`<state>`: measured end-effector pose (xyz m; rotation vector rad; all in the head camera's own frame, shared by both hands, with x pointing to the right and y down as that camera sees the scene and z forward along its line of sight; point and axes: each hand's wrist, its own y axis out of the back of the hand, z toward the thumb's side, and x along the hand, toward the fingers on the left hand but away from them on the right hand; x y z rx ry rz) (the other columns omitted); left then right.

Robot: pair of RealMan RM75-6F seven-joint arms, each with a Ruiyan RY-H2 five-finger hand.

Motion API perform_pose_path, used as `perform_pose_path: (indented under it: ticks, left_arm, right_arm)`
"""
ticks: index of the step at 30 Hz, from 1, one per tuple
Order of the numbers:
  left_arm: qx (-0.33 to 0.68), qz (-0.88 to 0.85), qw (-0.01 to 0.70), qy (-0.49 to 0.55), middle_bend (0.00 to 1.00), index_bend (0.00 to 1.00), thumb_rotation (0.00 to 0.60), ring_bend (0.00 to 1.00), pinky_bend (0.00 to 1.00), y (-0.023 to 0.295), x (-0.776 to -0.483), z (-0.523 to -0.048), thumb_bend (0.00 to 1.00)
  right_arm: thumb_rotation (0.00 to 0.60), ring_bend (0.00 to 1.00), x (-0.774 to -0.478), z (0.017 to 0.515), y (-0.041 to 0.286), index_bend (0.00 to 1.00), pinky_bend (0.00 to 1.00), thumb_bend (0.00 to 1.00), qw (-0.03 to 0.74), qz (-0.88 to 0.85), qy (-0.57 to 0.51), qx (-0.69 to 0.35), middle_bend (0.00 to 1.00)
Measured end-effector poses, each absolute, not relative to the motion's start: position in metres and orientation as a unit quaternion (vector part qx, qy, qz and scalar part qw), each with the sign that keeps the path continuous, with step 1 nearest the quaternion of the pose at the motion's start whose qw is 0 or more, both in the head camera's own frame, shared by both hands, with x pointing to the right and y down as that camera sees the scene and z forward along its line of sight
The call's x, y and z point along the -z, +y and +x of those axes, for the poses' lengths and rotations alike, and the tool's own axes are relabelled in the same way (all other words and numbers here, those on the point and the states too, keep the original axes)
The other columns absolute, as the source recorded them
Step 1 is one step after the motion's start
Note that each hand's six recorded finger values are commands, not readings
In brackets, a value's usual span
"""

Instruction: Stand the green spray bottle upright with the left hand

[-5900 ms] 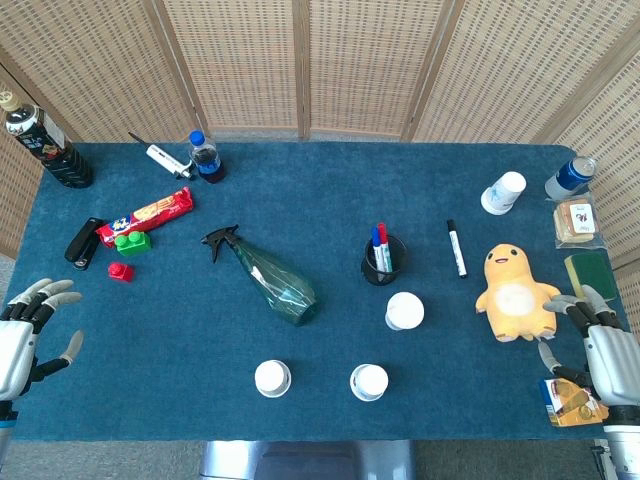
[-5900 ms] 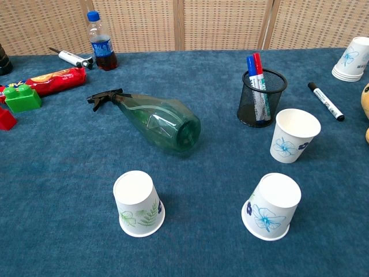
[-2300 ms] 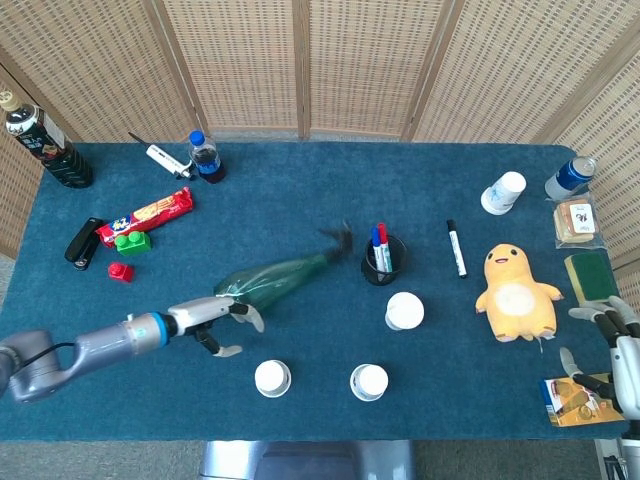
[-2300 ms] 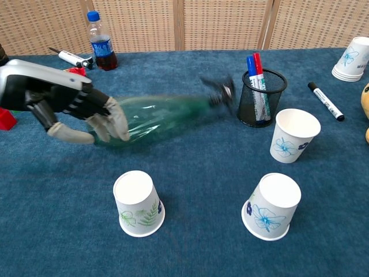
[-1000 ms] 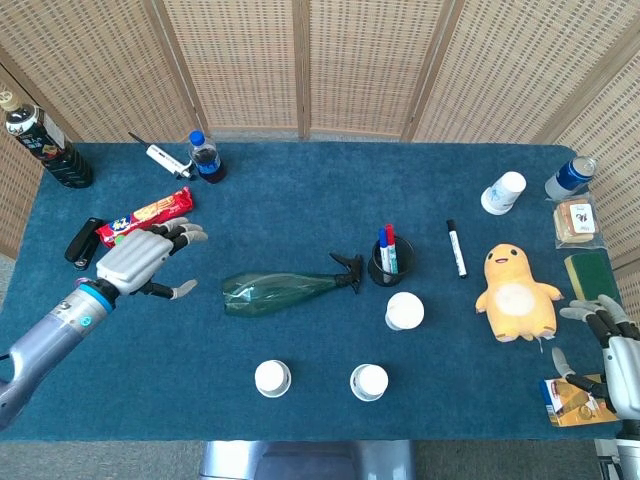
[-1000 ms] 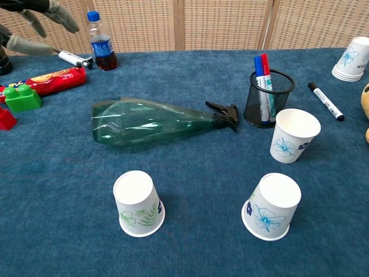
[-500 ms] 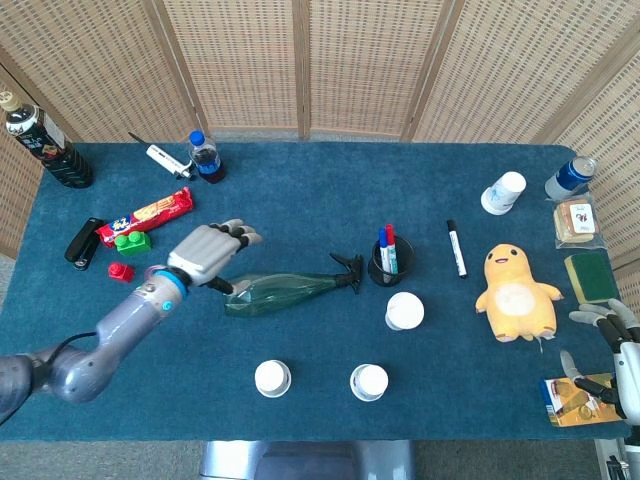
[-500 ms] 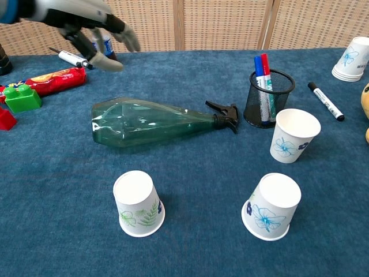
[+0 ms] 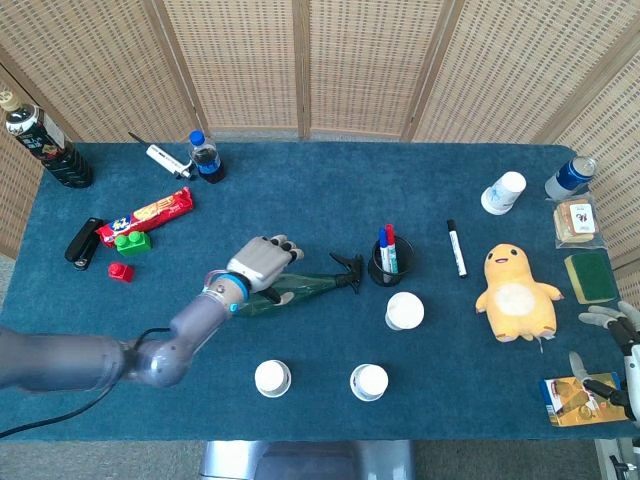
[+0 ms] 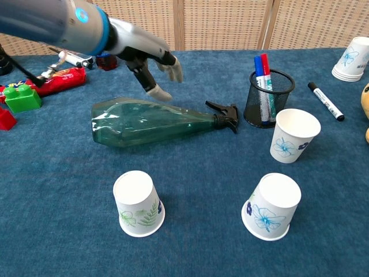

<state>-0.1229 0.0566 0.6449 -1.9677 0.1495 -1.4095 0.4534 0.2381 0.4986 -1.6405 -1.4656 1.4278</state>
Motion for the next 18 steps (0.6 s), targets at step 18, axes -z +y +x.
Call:
perform_pose_path:
  ticks: [18]
  left_arm:
    - [0.564, -0.744, 0.358, 0.028, 0.14, 0.14, 0.361, 0.1, 0.25, 0.067, -0.688, -0.079, 0.39]
  right_arm:
    - [0.6, 0.1, -0.491, 0.464, 0.243, 0.31, 0.19, 0.39, 0.255, -0.596, -0.554, -0.523, 0.27]
